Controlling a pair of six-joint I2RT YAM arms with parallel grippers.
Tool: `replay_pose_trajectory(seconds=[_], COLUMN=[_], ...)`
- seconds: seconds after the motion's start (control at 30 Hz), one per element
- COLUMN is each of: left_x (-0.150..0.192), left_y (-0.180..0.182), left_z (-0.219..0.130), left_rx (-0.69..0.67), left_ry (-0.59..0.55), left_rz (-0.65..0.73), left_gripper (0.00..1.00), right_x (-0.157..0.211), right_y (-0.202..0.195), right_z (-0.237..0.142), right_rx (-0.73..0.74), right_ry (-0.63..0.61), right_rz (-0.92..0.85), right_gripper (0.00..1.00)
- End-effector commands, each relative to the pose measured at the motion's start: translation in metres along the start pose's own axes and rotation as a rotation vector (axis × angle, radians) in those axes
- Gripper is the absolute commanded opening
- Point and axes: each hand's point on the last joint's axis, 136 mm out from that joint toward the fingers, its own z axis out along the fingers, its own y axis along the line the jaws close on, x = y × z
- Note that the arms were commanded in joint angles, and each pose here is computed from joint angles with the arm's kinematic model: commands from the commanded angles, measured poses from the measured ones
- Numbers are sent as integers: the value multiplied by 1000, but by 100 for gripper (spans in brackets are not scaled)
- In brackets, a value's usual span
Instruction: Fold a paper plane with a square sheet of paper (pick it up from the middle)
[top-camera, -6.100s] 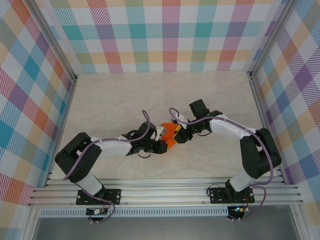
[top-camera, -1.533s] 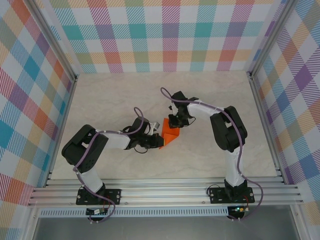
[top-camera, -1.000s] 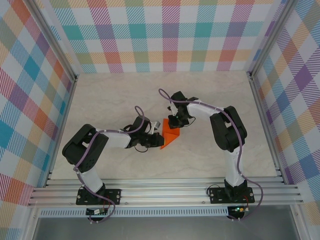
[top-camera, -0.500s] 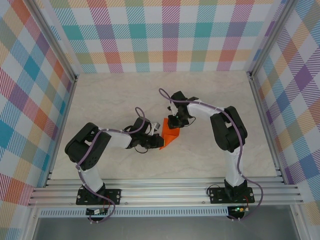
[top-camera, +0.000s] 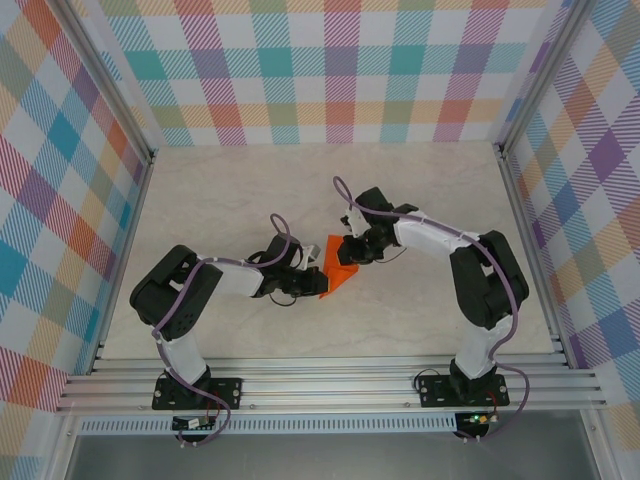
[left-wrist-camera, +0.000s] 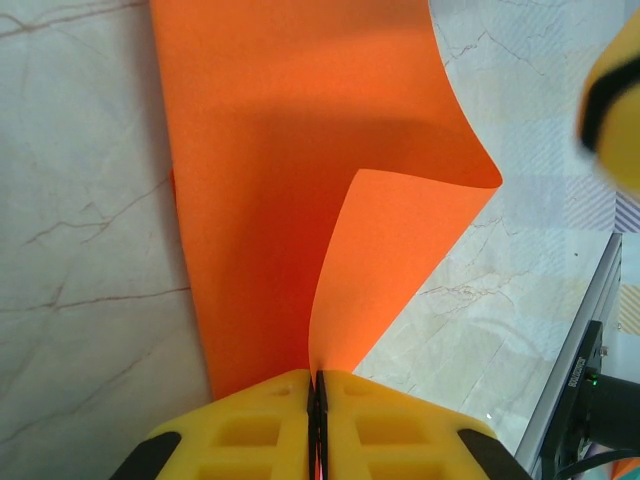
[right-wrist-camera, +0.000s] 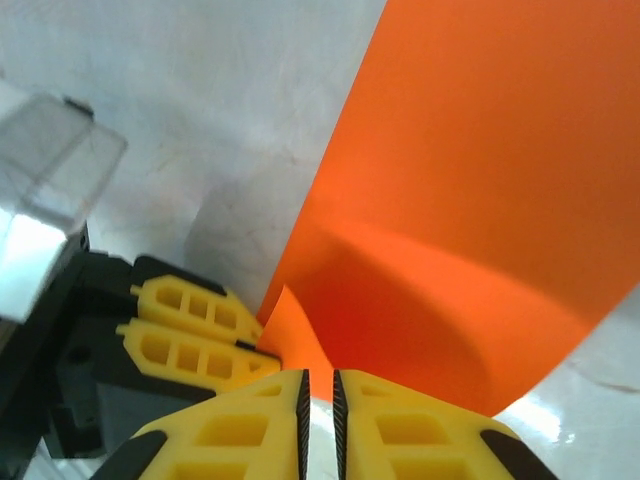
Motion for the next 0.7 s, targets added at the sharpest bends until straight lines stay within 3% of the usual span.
replay_pose_trajectory(seconds=[0.0, 0.27, 0.53, 0.67], left_x=[-6, -9, -6, -2], left_y=[-2, -5, -5, -4], left_z=[-4, -7, -12, -14], left_rx=[10, 9, 3, 2], left_ry=[-21, -32, -33, -26], left_rz=[10, 15, 18, 19], left_gripper=[11, 12, 24, 25], right_x=[7, 2, -2, -3], right_y=[15, -18, -26, -26], right_z=[9, 26, 30, 30], right_rx=[-112, 42, 76, 77], right_ry=[42, 48, 37, 41], right_rz=[6, 64, 86, 88], right_gripper=[14, 14, 14, 14])
